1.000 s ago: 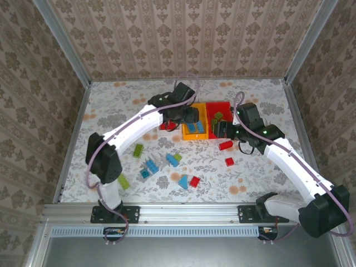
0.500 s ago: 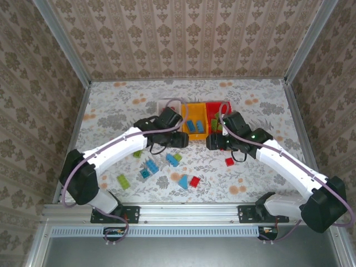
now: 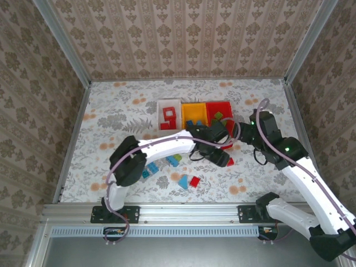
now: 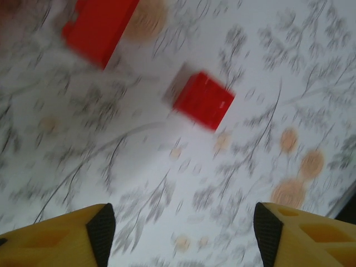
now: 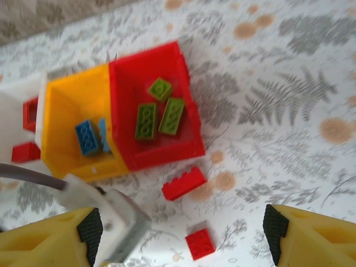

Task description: Sort the legos into containers by color

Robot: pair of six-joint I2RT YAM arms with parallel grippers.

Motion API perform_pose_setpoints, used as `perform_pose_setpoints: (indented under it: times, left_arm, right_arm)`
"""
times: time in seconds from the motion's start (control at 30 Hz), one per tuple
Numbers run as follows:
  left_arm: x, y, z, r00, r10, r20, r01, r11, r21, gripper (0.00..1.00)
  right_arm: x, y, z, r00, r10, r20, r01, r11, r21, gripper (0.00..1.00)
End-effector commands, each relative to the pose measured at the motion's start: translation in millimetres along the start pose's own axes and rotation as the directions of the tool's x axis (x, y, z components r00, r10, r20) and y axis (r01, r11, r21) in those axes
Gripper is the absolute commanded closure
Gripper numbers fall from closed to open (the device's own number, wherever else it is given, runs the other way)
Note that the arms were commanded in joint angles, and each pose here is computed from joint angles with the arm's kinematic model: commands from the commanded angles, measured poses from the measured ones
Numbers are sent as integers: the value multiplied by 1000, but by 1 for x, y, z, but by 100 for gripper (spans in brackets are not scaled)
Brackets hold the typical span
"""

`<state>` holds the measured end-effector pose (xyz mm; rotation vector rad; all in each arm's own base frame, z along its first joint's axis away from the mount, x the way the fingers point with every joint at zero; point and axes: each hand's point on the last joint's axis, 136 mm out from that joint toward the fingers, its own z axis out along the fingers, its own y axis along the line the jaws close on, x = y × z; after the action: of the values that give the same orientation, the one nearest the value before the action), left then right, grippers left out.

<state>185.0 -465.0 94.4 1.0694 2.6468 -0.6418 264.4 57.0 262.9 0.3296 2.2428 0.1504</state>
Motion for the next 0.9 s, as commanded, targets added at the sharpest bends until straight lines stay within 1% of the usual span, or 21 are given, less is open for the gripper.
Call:
perform_pose_setpoints:
  times: [0.0,0.07,0.13,0.2,0.37,0.53,0.6,0.63,0.73,0.87]
  left_arm:
    - [-5,-9,17,1000,-5,2,5,999,-37,29]
    - [-9,-9,28,999,-41,8,41,998,-48,29]
    - [-13,-8,35,999,-44,16,45,997,-69,28]
    - [-17,-11,40,1000,-18,22,20,996,-85,28]
    - [-16,-16,60,999,33,-5,-33,991,-128,27]
    - [-15,-6,70,999,36,-34,-42,979,-200,26]
    - [-16,-6,73,997,66,-33,-71,976,-205,23]
    - [-16,-6,75,996,85,-36,-91,974,-206,23]
    - [-16,-5,80,990,131,-48,-138,968,-210,23]
    - [-13,-12,88,977,204,-64,-212,963,-166,25]
  right_arm:
    - [-22,-20,-26,995,14,99,-22,997,72,19]
    - [-28,-21,-35,992,14,128,-22,998,62,18]
    - [-29,-23,-41,991,12,133,-20,998,61,17]
    - [-27,-25,-45,991,10,132,-18,998,59,17]
    - [-22,-28,-50,991,3,132,-9,999,48,15]
    - [-20,-28,-52,992,-7,125,2,999,39,15]
    - [-19,-26,-50,993,-8,121,4,999,33,15]
    - [-18,-26,-49,993,-8,120,4,1000,31,15]
    - [-17,-25,-48,993,0,115,-2,1000,25,15]
    - [-16,-26,-48,994,1,112,-3,1000,26,15]
